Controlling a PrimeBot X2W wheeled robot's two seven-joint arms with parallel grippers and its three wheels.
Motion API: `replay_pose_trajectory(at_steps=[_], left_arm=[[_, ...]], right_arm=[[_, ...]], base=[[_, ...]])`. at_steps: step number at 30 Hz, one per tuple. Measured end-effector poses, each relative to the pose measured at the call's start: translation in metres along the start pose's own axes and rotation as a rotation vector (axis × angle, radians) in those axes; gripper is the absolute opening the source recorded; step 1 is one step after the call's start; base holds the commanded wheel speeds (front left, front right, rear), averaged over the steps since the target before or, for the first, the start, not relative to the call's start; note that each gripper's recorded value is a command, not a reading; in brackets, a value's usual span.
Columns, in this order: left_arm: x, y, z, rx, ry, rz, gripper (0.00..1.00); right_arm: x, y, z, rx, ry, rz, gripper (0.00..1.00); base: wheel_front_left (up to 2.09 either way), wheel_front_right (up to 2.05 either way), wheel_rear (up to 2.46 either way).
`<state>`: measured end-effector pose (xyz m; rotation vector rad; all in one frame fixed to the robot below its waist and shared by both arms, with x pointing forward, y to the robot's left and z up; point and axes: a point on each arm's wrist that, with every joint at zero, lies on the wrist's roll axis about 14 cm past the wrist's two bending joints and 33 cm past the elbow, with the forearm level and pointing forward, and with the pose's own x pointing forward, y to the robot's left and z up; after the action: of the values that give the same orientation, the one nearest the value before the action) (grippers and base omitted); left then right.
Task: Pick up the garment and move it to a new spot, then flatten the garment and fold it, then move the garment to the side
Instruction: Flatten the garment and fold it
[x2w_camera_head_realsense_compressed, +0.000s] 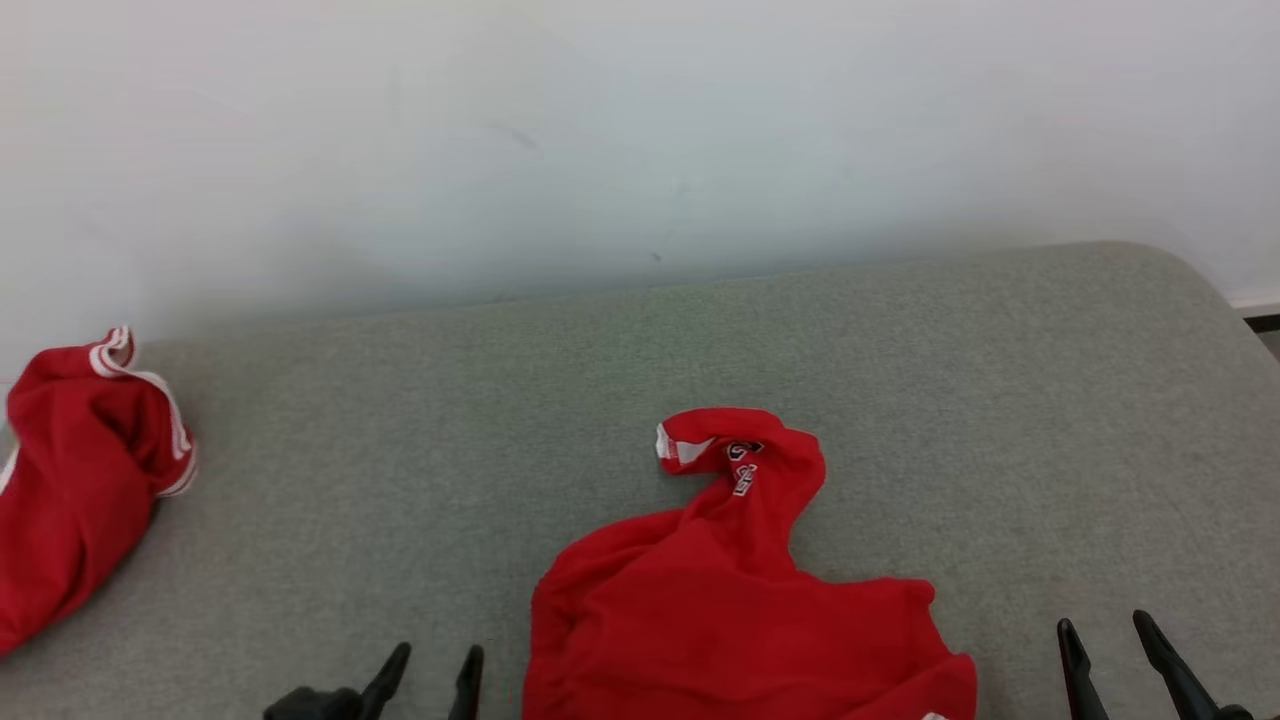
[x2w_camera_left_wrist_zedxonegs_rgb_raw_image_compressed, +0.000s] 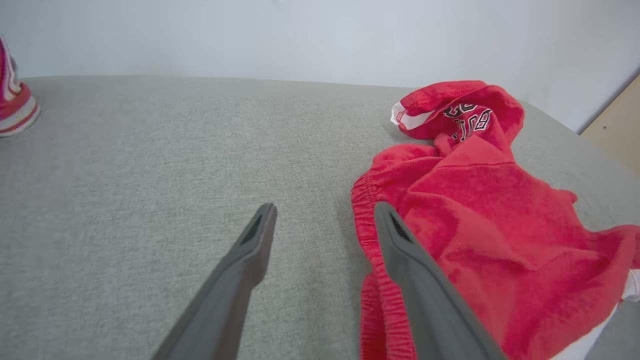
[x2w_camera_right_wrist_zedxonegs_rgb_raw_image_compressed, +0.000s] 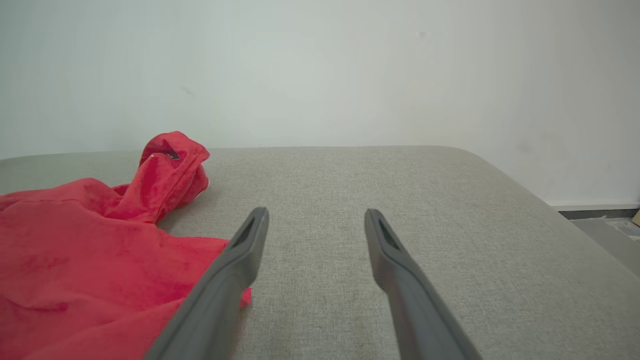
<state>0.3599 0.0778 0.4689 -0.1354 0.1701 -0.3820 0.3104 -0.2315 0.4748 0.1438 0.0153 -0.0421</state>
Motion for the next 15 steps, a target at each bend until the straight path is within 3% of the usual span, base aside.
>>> replay_pose_trajectory(at_steps=[7, 15], left_arm=[[-0.026, 0.029, 0.010, -0.022, -0.090, 0.144, 1.00], [-0.056, 0.051, 0.017, 0.024, -0.166, 0.246, 1.00]], right_arm=[[0.009, 0.015, 0.001, -0.014, -0.003, 0.062, 1.00], [0.008, 0.031, -0.002, -0.012, 0.001, 0.102, 1.00]], base=[[0.00, 0.00, 0.00], [0.00, 0.00, 0.00]])
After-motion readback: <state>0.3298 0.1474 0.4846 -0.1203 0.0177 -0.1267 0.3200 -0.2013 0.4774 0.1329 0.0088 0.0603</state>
